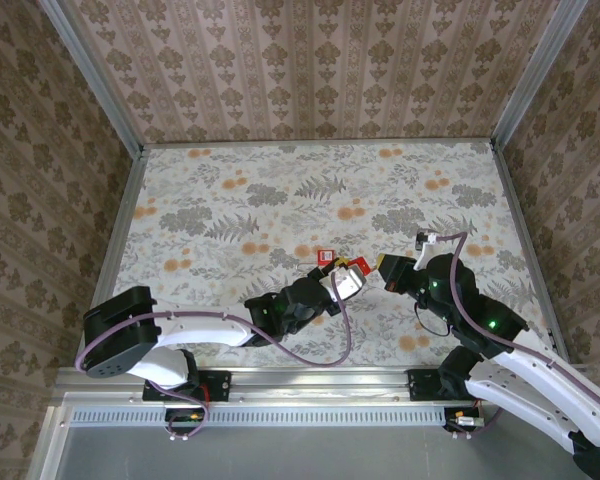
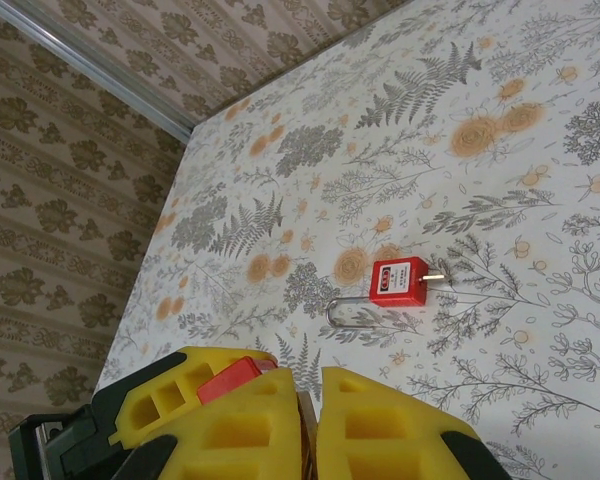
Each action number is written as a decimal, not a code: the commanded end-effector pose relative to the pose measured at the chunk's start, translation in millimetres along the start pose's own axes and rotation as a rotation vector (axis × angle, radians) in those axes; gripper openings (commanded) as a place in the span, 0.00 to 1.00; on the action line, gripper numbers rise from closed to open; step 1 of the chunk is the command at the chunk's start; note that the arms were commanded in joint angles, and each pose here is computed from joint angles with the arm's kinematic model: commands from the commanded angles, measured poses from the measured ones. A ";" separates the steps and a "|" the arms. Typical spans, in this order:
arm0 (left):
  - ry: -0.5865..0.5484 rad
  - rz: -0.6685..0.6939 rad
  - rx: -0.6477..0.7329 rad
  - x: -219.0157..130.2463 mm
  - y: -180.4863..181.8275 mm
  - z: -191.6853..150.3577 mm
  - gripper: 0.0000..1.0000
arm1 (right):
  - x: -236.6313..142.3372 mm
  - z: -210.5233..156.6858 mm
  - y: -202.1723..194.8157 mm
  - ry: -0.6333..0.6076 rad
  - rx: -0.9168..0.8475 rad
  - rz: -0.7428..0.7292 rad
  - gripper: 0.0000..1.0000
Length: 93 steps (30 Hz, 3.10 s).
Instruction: Unlock with the key
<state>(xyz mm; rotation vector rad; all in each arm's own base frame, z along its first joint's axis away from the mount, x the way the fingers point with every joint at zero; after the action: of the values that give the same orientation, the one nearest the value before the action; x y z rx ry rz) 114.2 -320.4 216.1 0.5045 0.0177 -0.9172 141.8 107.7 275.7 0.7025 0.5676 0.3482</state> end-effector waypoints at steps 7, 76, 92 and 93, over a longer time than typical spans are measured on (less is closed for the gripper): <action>-0.032 -0.003 -0.041 6.3 -1.2 6.9 0.28 | -6.7 6.2 6.3 -0.044 -0.029 0.037 0.00; -0.191 -0.080 -0.302 -5.2 36.6 57.2 0.26 | 31.8 -44.1 -4.6 0.087 -0.095 -0.030 0.00; -0.207 -0.130 -0.299 -3.5 40.2 68.9 0.25 | 48.4 -56.7 0.5 0.167 -0.132 -0.096 0.00; -0.217 -0.129 -0.297 -4.1 40.4 69.5 0.25 | 48.7 -56.9 0.4 0.164 -0.128 -0.096 0.00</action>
<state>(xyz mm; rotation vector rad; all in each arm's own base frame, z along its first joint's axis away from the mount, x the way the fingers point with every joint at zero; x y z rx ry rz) 128.5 -307.8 203.9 0.4204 0.3214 -1.0103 158.3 151.7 246.4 0.5824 0.5521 0.2980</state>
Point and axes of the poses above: each hand's point on the last joint's axis, 136 mm out from that joint toward the fingers, its own x axis out along the fingers, its own y axis along the line the jaws close on, z = x × y, the point moved 10 cm from there along -x, back along the fingers, and after that the axes turned 5 degrees about x, right-handed, at the moved point
